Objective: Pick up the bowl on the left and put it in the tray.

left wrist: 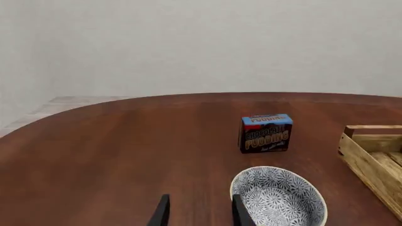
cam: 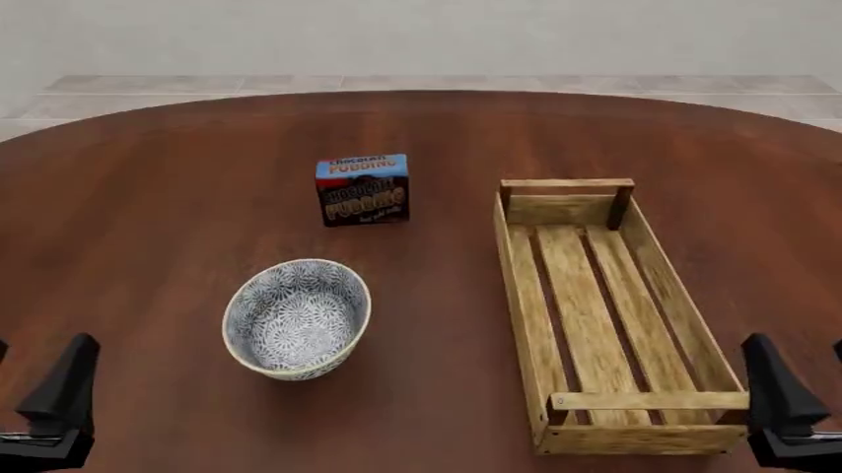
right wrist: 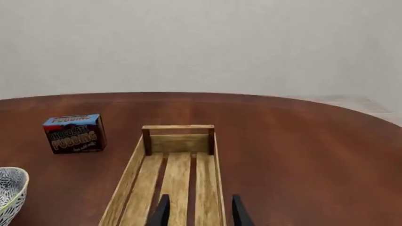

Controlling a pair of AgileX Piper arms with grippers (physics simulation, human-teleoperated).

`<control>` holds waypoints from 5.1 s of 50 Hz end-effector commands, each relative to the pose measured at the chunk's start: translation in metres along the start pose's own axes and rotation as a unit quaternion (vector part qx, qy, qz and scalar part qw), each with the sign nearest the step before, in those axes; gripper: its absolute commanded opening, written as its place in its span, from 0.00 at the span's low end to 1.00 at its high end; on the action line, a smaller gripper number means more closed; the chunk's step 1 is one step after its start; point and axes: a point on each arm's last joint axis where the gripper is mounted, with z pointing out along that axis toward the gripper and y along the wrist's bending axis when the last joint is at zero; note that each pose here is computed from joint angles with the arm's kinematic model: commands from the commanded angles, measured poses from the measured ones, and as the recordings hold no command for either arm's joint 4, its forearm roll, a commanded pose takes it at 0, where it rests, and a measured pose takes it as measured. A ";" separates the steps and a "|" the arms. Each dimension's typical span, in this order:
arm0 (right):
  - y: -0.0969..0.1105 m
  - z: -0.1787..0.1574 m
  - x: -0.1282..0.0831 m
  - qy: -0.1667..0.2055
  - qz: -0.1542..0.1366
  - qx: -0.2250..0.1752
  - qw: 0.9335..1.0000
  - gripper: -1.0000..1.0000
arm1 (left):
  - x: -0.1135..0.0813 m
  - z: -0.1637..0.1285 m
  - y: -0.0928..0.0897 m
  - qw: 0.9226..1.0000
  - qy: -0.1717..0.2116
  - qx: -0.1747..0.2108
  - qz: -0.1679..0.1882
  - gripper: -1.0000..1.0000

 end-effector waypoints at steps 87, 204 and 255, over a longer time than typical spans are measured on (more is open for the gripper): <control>0.030 0.042 -0.021 0.030 -0.023 -0.152 0.988 1.00 | 0.000 0.000 0.000 1.000 0.000 0.000 0.000 1.00; 0.133 0.080 -0.078 0.190 -0.067 -0.388 0.899 1.00 | 0.000 0.000 0.000 1.000 0.000 0.000 0.000 1.00; 0.171 0.123 -0.071 0.186 -0.103 -0.386 0.898 1.00 | 0.000 0.000 0.000 1.000 0.000 0.000 0.000 1.00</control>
